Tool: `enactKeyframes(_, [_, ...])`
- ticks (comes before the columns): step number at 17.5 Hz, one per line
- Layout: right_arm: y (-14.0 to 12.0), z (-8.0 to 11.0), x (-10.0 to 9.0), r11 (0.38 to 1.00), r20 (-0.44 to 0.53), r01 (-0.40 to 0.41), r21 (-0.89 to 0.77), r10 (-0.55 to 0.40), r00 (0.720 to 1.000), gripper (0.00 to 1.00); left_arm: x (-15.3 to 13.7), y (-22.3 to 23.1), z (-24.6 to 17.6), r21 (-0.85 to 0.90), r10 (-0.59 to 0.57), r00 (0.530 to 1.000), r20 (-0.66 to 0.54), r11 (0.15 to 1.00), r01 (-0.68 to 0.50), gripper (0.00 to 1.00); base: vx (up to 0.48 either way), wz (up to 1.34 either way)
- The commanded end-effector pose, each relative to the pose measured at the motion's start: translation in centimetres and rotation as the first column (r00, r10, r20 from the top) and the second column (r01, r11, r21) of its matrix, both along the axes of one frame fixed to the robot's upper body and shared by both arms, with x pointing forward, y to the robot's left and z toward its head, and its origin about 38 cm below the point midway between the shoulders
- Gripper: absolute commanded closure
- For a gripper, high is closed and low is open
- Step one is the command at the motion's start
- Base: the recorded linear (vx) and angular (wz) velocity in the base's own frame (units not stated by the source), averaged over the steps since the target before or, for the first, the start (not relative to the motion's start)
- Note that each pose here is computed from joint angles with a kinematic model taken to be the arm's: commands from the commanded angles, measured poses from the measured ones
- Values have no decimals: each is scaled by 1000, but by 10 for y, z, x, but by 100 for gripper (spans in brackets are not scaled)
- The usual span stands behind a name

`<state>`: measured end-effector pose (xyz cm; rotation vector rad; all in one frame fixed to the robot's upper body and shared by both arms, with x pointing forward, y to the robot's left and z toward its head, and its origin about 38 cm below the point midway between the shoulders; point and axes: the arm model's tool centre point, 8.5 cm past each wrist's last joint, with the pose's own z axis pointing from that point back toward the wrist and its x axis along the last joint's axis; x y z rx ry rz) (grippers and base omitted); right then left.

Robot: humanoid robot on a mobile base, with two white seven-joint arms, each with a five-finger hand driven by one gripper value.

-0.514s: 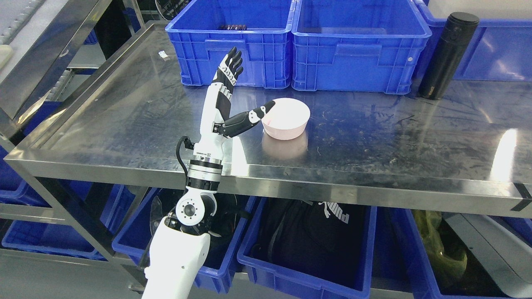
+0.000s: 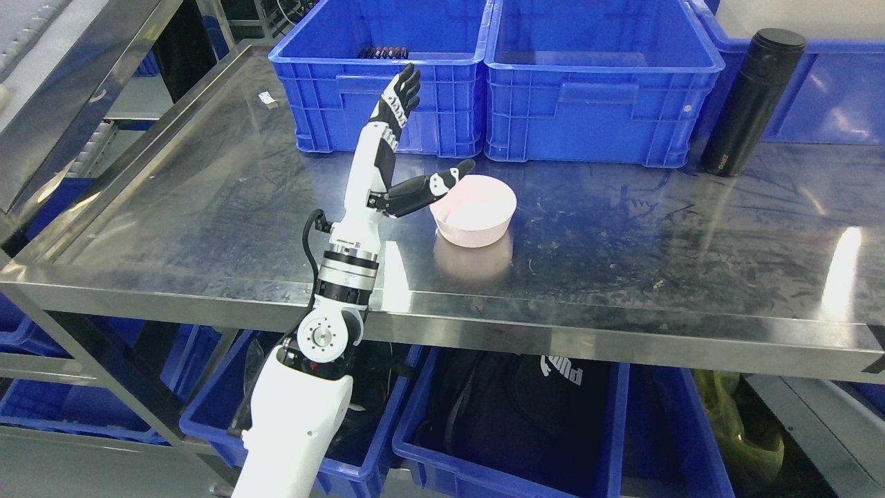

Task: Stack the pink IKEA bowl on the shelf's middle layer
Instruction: 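Swing the left hand over toward the pink bowl on the table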

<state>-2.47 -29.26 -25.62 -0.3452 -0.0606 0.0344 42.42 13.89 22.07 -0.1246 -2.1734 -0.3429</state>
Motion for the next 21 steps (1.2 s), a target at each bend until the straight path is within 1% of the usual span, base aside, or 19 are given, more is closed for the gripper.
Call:
enactKeyframes(1, [-11, 1, 6, 1000, 16, -7, -18, 8, 1000, 0, 39, 12, 91, 442, 23, 987, 160, 892, -93, 3, 8, 38])
enactKeyframes(2, [-11, 1, 6, 1000, 16, -7, -18, 8, 1000, 0, 47, 18, 106, 588, 29, 988, 154, 801, -115, 6, 8, 38])
enactKeyframes(4, [-11, 1, 6, 1000, 17, -6, -18, 6, 1000, 0, 53, 35, 126, 804, -63, 994, 85, 594, -31, 19, -20, 31])
enactKeyframes(5, [-11, 1, 6, 1000, 17, -6, -18, 6, 1000, 0, 53, 40, 130, 856, -83, 995, 49, 518, 1, 19, -18, 9])
enactKeyframes(7, [-11, 1, 6, 1000, 17, -6, -18, 6, 1000, 0, 53, 47, 125, 916, -77, 997, 27, 400, 6, 19, -12, -7])
enactKeyframes(8, [-11, 1, 6, 1000, 16, -7, -18, 8, 1000, 0, 53, 48, 116, 941, -85, 996, -7, 338, 36, 18, -7, -23])
enactKeyframes(9, [-11, 1, 6, 1000, 16, -7, -18, 8, 1000, 0, 51, 50, 108, 953, -89, 995, -42, 294, 66, 17, 2, -58])
enactKeyframes(10, [-11, 1, 6, 1000, 16, -7, -18, 8, 1000, 0, 50, 51, 101, 957, -93, 994, -61, 278, 84, 16, 2, -58])
enactKeyframes(11, [-11, 1, 6, 1000, 16, -7, -18, 8, 1000, 0, 48, 50, 96, 962, -115, 990, -79, 252, 106, 10, 0, 0])
enactKeyframes(13, [-11, 1, 6, 1000, 16, -7, -18, 8, 1000, 0, 44, 43, 85, 962, -153, 980, -129, 222, 161, 9, 11, 5])
enactKeyframes(14, [-11, 1, 6, 1000, 16, -7, -18, 8, 1000, 0, 43, 42, 83, 963, -167, 976, -143, 205, 176, 7, 0, 0])
enactKeyframes(16, [-11, 1, 6, 1000, 16, -7, -18, 8, 1000, 0, 42, 46, 84, 967, -166, 976, -144, 188, 174, 5, 0, 0])
enactKeyframes(19, [-11, 1, 6, 1000, 17, -6, -18, 6, 1000, 0, 43, 53, 97, 978, -163, 979, -124, 144, 148, 8, 0, 0])
enactKeyframes(20, [-11, 1, 6, 1000, 17, -4, -18, 5, 1000, 0, 43, 50, 103, 983, -174, 974, -143, 89, 160, 8, 0, 0])
enactKeyframes(21, [-11, 1, 6, 1000, 17, -6, -18, 6, 1000, 0, 40, 44, 93, 976, -179, 961, -212, 11, 217, 8, 0, 0])
